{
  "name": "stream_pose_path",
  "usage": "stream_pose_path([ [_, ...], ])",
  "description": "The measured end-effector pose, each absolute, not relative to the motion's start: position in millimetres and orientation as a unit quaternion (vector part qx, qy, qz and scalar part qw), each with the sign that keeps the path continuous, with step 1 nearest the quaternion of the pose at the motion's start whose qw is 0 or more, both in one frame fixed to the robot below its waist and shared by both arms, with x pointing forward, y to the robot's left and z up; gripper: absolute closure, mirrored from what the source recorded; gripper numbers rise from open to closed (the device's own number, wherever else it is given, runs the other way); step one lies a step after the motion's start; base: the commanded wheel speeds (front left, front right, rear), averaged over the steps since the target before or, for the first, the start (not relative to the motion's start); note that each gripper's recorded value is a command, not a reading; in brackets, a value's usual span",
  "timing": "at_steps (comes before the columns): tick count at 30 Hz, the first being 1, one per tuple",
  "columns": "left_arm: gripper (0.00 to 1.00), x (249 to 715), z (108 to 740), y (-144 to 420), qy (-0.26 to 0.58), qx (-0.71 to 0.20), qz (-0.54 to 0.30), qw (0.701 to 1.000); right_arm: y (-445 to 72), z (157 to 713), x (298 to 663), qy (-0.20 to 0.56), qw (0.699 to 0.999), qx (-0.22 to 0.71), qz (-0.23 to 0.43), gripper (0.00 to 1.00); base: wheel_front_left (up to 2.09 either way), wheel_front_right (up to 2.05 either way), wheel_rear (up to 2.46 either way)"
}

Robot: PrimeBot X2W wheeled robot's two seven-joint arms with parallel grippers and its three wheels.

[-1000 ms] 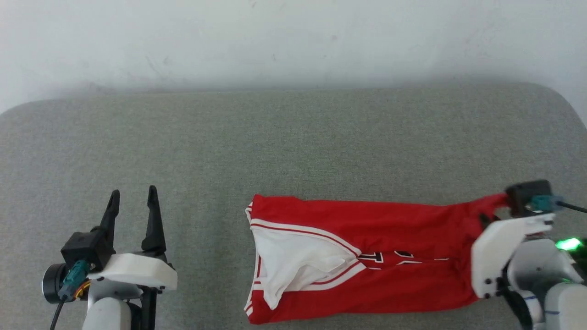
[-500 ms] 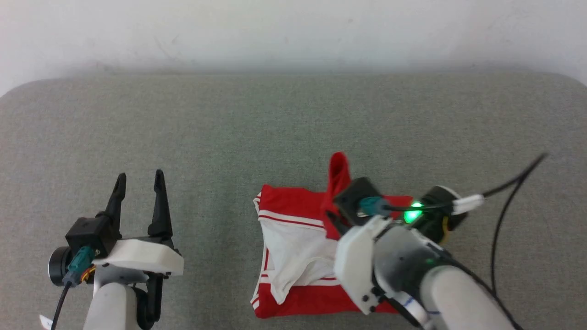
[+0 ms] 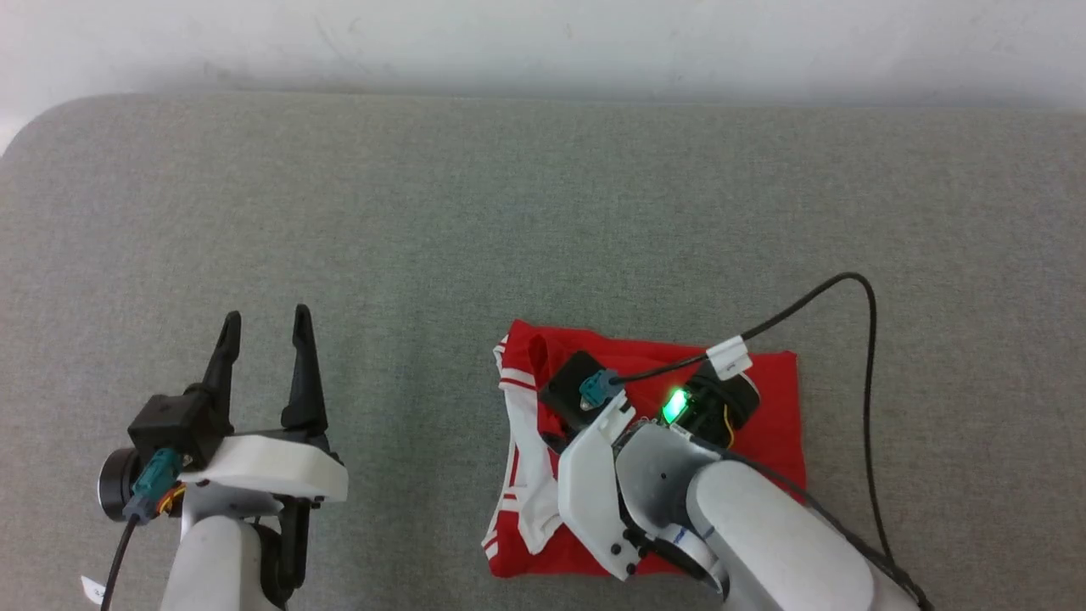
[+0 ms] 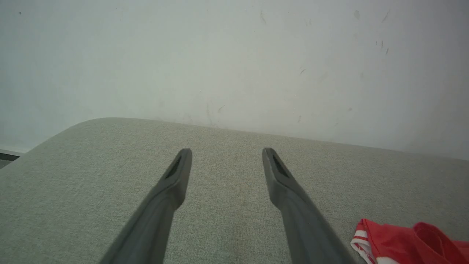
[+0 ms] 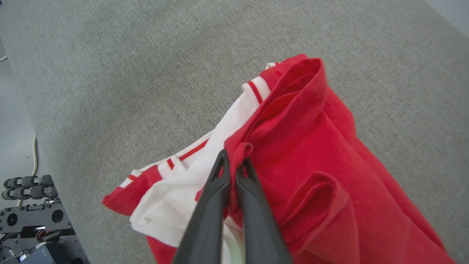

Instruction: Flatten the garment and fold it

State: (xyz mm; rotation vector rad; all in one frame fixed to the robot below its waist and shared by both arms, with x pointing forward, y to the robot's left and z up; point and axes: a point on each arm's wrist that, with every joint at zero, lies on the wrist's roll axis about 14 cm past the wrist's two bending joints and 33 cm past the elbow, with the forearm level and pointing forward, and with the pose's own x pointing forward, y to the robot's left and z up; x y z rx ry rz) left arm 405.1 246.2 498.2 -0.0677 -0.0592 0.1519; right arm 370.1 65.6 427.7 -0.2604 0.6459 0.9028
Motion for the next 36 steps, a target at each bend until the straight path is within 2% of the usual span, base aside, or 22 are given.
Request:
stream_pose_path([
  [1,0.00,405,498,246,-0.029,-0.034,0.077,0.996,67,426,371,0.307,0.841,-0.118,0.429,1.00,0.00,0.00,0.00],
  [2,0.00,406,497,247,-0.029,-0.034,0.077,0.996,69,426,371,0.307,0.841,-0.109,0.433,0.96,0.00,0.00,0.00],
  [3,0.00,407,498,246,-0.030,-0.035,0.077,0.996,70,426,372,0.306,0.840,-0.101,0.436,0.56,0.00,0.00,0.00],
  [4,0.00,408,499,246,-0.032,-0.035,0.076,0.996,71,425,371,0.308,0.839,-0.096,0.438,0.00,0.00,0.00,0.00],
  [11,0.00,408,503,242,-0.036,-0.033,0.069,0.996,90,462,373,0.248,0.852,-0.010,0.461,0.00,0.00,0.00,0.00],
  [13,0.00,407,509,240,-0.043,-0.032,0.066,0.996,94,514,385,0.149,0.873,0.057,0.461,0.00,0.00,0.00,0.00],
  [14,0.00,407,509,240,-0.043,-0.032,0.066,0.996,94,514,385,0.149,0.873,0.057,0.461,0.00,0.00,0.00,0.00],
  [15,0.00,407,511,241,-0.046,-0.032,0.066,0.996,92,533,391,0.111,0.880,0.074,0.455,0.00,0.00,0.00,0.00],
  [19,0.00,407,515,240,-0.052,-0.034,0.065,0.996,52,585,416,-0.011,0.914,0.119,0.388,0.00,0.00,0.00,0.00],
  [24,0.00,406,518,234,-0.057,-0.036,0.058,0.996,-33,597,426,-0.087,0.954,0.131,0.257,0.00,0.00,0.00,0.00],
  [27,0.00,408,522,230,-0.064,-0.037,0.053,0.996,-84,588,423,-0.095,0.968,0.146,0.182,0.00,0.00,0.00,0.00],
  [31,0.00,410,523,226,-0.065,-0.035,0.047,0.996,-129,558,414,-0.063,0.979,0.157,0.112,0.00,0.00,0.00,0.00],
  [34,0.00,410,523,224,-0.066,-0.035,0.044,0.996,-144,528,408,-0.016,0.980,0.180,0.083,0.00,0.00,0.00,0.00],
  [36,0.00,411,524,223,-0.066,-0.035,0.040,0.996,-144,490,400,0.060,0.971,0.219,0.074,0.00,0.00,0.00,0.00],
])
